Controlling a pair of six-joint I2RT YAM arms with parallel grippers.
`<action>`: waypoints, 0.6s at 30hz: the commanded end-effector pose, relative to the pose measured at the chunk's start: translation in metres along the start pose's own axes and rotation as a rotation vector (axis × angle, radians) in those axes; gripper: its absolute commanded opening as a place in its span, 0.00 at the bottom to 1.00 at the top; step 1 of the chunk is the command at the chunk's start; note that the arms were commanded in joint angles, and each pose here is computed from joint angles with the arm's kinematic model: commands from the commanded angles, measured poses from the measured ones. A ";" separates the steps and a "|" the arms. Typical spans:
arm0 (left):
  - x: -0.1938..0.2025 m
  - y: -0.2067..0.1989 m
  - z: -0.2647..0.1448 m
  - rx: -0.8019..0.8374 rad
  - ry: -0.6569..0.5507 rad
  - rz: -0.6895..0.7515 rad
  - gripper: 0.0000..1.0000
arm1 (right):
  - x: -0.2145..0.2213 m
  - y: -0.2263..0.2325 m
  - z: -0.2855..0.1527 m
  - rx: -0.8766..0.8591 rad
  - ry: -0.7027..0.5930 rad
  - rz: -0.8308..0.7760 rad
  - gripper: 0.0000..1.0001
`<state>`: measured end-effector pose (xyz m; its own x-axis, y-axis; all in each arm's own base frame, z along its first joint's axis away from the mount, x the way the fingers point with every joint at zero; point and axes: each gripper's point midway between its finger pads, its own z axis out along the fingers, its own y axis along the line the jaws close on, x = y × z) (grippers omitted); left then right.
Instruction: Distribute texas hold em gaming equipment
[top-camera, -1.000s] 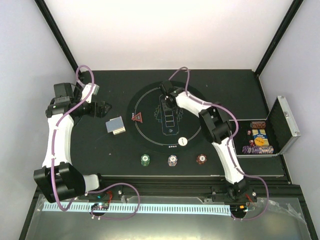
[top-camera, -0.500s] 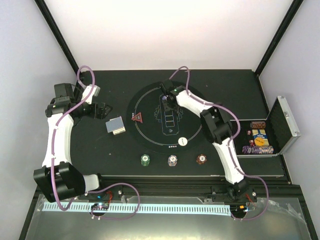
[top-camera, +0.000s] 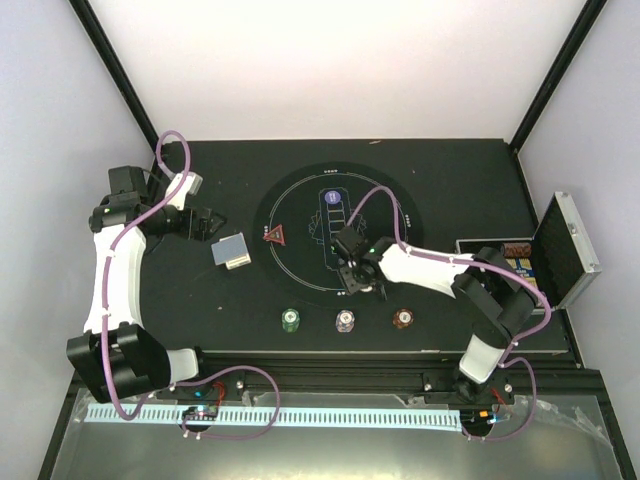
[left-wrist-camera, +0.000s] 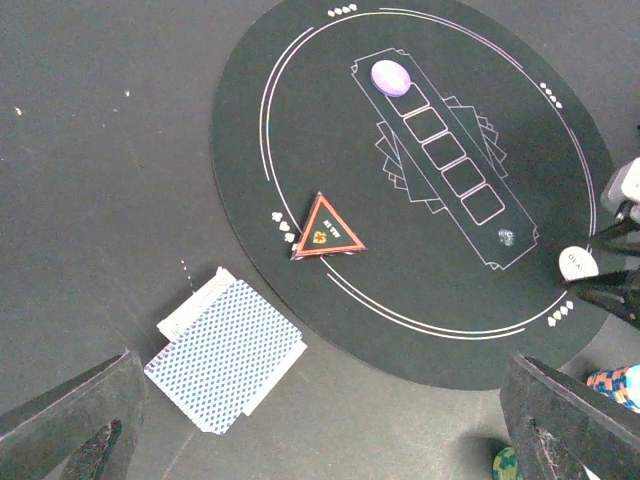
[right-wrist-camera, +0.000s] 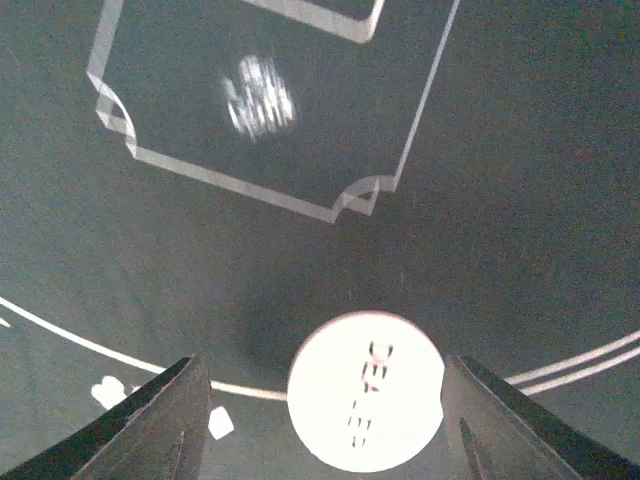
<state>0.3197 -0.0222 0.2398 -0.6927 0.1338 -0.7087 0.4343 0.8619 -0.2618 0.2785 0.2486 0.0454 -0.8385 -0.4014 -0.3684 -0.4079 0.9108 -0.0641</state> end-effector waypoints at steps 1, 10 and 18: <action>-0.007 -0.013 -0.011 0.030 -0.029 0.029 0.99 | 0.013 -0.002 0.000 0.008 -0.029 0.056 0.65; -0.013 -0.014 -0.014 0.027 -0.047 0.025 0.99 | 0.028 -0.008 0.014 0.035 0.002 0.054 0.56; -0.016 -0.020 -0.019 0.040 -0.072 0.039 0.99 | 0.035 -0.041 0.024 0.124 0.027 0.088 0.46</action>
<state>0.3153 -0.0276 0.2457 -0.6823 0.1287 -0.7196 0.4518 0.8481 -0.2767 0.2656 0.2248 0.0185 -0.8691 -0.3472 -0.3523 -0.3401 0.9366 -0.0841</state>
